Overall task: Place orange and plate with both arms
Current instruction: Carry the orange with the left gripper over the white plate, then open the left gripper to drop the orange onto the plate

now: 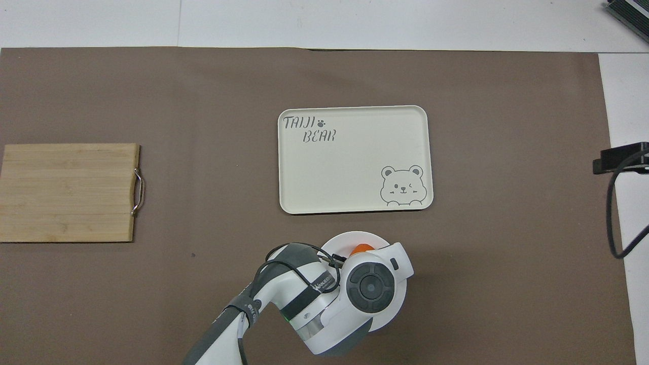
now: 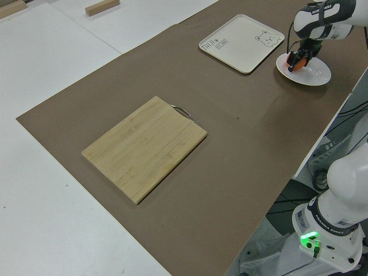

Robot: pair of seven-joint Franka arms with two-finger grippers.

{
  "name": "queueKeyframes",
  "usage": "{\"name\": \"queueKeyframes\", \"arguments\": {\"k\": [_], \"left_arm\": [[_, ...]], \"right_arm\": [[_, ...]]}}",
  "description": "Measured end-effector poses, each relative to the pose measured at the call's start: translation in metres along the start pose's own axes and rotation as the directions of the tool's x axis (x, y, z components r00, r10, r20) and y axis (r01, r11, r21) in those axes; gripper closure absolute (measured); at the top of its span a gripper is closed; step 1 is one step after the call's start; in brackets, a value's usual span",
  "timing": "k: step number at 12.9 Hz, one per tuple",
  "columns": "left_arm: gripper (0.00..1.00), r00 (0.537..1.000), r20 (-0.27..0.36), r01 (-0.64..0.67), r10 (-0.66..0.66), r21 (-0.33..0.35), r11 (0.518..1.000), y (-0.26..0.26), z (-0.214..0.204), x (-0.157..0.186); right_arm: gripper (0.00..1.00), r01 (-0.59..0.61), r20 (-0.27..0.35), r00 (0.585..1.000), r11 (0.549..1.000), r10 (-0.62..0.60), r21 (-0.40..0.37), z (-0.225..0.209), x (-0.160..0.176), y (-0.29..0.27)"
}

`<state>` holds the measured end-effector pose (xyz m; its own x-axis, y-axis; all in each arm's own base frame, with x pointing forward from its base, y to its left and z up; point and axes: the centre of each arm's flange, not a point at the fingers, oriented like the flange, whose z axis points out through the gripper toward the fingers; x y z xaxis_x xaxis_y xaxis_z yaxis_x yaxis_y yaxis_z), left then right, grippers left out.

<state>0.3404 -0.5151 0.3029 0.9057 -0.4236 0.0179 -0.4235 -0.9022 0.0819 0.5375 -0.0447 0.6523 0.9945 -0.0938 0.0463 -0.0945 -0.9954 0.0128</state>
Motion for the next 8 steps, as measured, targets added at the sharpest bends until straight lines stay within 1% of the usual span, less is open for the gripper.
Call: {"name": "queueKeyframes", "arguments": {"k": [1,4,8], "left_arm": [[0.00,1.000,-0.005,0.012,-0.012,0.001,1.000,-0.004,-0.003,0.003],[0.00,0.998,-0.032,0.051,-0.051,-0.001,0.999,-0.024,-0.030,0.017],[0.00,0.986,-0.031,0.166,-0.165,0.017,0.986,-0.093,-0.093,0.038]], "right_arm": [[0.00,0.000,0.000,1.000,1.000,0.000,0.000,0.000,0.000,0.000],[0.00,0.000,0.000,1.000,1.000,0.000,0.000,0.000,0.000,0.000],[0.00,0.000,0.000,1.000,1.000,0.000,0.000,0.000,0.000,0.000]]}}
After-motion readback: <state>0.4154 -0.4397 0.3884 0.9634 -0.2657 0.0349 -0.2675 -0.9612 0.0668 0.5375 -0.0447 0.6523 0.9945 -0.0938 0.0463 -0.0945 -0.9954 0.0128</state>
